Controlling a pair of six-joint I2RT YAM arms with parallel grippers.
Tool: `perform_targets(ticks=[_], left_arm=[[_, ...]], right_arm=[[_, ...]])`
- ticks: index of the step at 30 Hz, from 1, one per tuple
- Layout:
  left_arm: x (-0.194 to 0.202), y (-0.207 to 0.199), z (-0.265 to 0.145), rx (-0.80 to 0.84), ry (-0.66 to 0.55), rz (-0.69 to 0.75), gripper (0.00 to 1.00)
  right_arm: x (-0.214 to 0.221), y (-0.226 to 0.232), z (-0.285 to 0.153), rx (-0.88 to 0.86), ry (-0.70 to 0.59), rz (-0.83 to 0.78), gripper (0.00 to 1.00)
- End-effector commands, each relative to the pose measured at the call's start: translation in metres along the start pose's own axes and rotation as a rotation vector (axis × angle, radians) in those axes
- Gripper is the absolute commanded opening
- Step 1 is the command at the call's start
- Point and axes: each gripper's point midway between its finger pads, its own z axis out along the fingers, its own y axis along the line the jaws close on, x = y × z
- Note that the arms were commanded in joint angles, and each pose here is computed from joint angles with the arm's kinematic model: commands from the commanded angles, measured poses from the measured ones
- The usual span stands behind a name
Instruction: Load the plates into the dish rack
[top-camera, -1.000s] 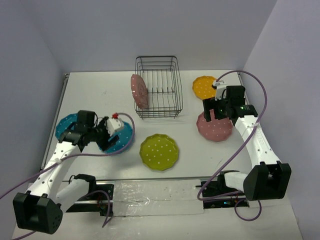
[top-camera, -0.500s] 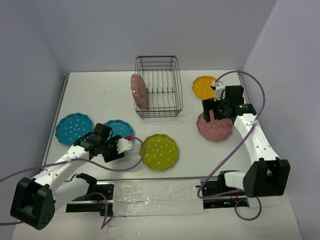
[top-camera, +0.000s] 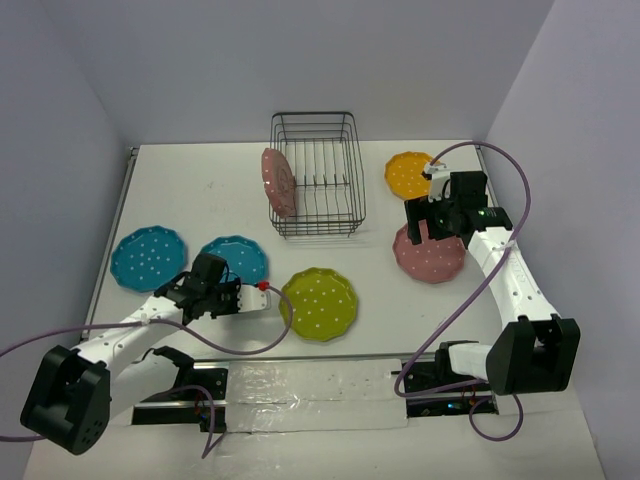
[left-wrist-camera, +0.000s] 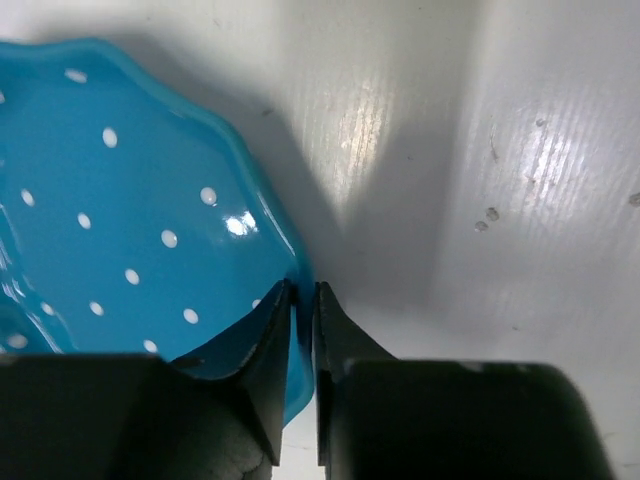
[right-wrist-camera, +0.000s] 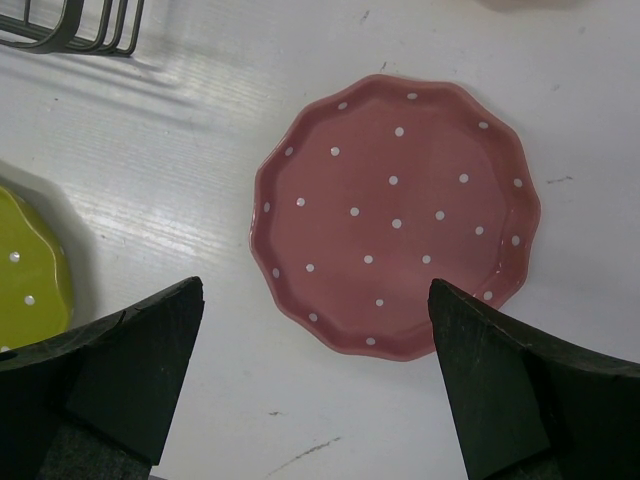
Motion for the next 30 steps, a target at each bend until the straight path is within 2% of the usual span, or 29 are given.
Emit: perform_targets(ticks=[1, 4, 8, 14, 30], left_arm=[[0.010, -0.009, 0.006, 0.022, 0.026, 0.043, 0.18], [0.008, -0.010, 0.001, 0.046, 0.031, 0.052, 0.00], [-0.010, -0.011, -0.017, 0.092, -0.019, 0.056, 0.00], [-0.064, -0.006, -0.060, 0.121, -0.204, 0.016, 0.00], [-0.165, 0.016, -0.127, 0.265, -0.498, -0.266, 0.00]], right_arm=[[-0.015, -0.001, -0.004, 0.005, -0.029, -0.015, 1.00], [-0.019, 0.000, -0.006, 0.001, -0.035, -0.014, 1.00], [-0.022, 0.000, -0.010, -0.001, -0.044, -0.019, 1.00], [-0.021, 0.002, -0.013, -0.006, -0.051, -0.025, 1.00], [-0.023, 0.006, -0.008, -0.038, -0.047, -0.017, 1.00]])
